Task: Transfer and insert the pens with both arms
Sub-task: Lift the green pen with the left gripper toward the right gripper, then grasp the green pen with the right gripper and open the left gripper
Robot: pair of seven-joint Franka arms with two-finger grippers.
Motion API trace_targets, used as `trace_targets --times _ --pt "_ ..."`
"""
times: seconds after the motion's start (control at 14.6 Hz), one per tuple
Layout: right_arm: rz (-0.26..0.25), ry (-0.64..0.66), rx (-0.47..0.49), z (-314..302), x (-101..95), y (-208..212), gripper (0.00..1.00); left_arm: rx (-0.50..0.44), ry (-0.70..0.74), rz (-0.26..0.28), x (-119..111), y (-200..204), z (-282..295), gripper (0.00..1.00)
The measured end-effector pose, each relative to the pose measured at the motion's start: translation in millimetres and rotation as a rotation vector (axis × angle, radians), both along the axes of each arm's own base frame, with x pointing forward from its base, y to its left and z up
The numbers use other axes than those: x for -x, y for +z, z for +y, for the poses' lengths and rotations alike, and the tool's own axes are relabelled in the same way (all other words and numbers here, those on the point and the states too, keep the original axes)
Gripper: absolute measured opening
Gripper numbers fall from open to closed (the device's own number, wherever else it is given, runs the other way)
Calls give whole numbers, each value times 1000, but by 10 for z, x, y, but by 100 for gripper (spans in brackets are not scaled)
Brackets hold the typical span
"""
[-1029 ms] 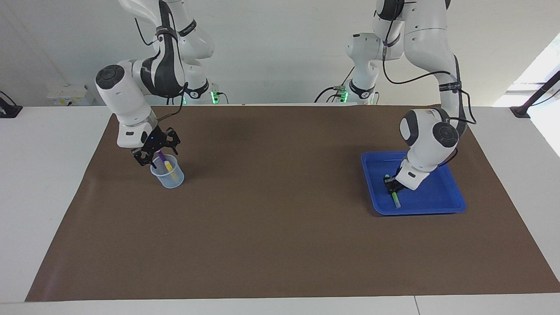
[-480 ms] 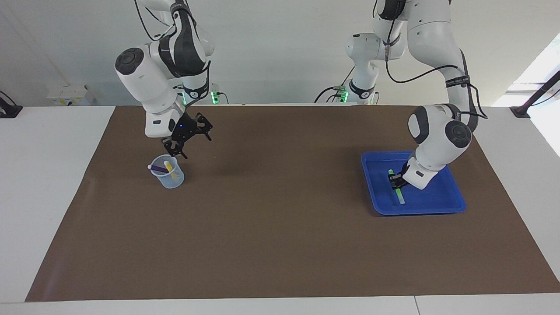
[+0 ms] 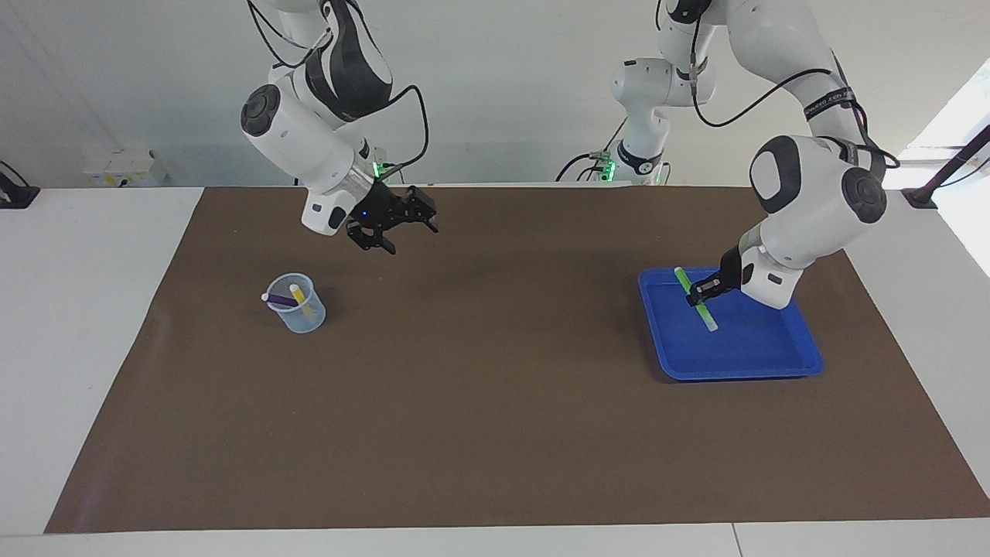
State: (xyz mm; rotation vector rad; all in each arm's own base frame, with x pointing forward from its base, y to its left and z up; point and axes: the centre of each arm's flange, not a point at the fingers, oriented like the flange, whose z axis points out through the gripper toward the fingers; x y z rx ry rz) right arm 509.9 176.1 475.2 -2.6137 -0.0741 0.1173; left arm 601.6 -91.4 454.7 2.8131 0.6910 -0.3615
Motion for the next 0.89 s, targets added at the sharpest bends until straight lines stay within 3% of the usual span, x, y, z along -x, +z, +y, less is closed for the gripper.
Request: trace_targets --times 0.27,0.48,0.69,0.89 --pt "151 -203 -89 244 60 64 100 102 412 172 196 361 -529 16" --pt "258 -349 -154 354 69 119 100 140 647 308 302 377 -955 16" --pt "288 -470 -197 485 45 187 100 172 769 384 490 231 -1417 16" --pt "282 -549 -218 788 103 255 100 212 840 434 716 128 -1781 16"
